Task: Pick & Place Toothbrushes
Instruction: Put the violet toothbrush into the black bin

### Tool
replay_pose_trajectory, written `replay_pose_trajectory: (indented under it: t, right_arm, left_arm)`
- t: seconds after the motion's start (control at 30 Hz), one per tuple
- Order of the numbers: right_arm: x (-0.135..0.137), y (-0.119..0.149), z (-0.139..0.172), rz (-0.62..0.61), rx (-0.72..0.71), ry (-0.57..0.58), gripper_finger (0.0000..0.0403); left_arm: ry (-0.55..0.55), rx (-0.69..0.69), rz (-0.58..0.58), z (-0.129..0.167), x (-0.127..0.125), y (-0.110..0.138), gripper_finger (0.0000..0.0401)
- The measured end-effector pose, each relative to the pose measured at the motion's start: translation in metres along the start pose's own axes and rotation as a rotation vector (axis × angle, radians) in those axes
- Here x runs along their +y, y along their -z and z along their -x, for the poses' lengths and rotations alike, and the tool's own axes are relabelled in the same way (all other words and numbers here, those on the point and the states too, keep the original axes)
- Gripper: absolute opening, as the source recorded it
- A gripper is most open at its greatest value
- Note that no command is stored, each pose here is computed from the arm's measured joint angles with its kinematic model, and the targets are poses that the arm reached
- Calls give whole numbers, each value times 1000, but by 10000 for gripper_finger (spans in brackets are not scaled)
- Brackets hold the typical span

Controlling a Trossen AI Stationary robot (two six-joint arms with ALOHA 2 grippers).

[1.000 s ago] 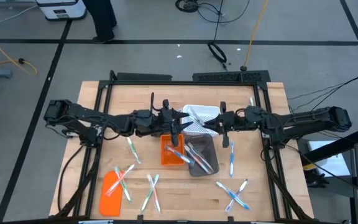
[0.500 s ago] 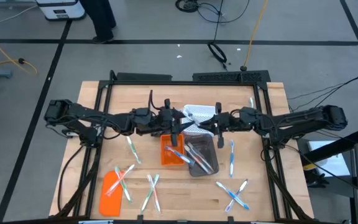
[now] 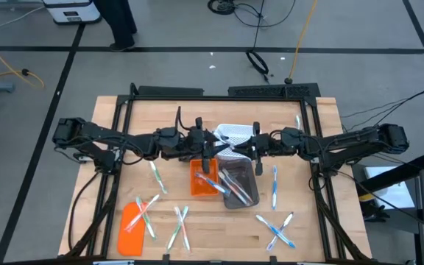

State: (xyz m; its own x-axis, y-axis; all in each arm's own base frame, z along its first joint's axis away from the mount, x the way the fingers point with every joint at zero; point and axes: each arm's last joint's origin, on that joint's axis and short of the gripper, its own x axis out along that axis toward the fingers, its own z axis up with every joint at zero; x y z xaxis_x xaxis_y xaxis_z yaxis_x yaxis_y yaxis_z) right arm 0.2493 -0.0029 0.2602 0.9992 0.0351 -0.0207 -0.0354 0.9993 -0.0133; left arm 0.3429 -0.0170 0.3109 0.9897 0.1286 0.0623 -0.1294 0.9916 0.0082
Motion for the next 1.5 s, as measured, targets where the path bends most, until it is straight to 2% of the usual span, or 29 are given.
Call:
replay_pose_trajectory:
  t: [0.1,0.13,0.27,0.47,0.7,0.9,1.07,1.2,1.33,1.5]
  right_arm:
    - [0,0,0,-2,3,-4,11]
    - [0,0,0,-2,4,-3,11]
    - [0,0,0,-3,5,-4,14]
    - [0,4,0,-4,42,-2,56]
    - [0,9,0,0,92,4,76]
    - [-1,11,1,8,110,5,73]
    - [-1,10,1,22,109,5,72]
    - [-1,10,1,22,108,5,71]
    - [-1,10,1,22,108,5,67]
    - [-1,10,1,22,108,5,66]
  left_arm:
    - [37,-4,-19,0,-1,0,26]
    - [50,-8,-26,0,-1,-1,15]
    - [52,-12,-24,0,-1,-1,13]
    - [50,11,-23,0,-2,1,6]
    - [-15,100,-17,9,1,-1,4]
    - [-124,250,-33,39,0,-12,4]
    - [-249,384,25,72,2,-19,4]
    - [-308,495,74,93,3,-17,4]
    - [-364,576,121,103,5,-10,4]
    - [-393,641,134,100,4,1,4]
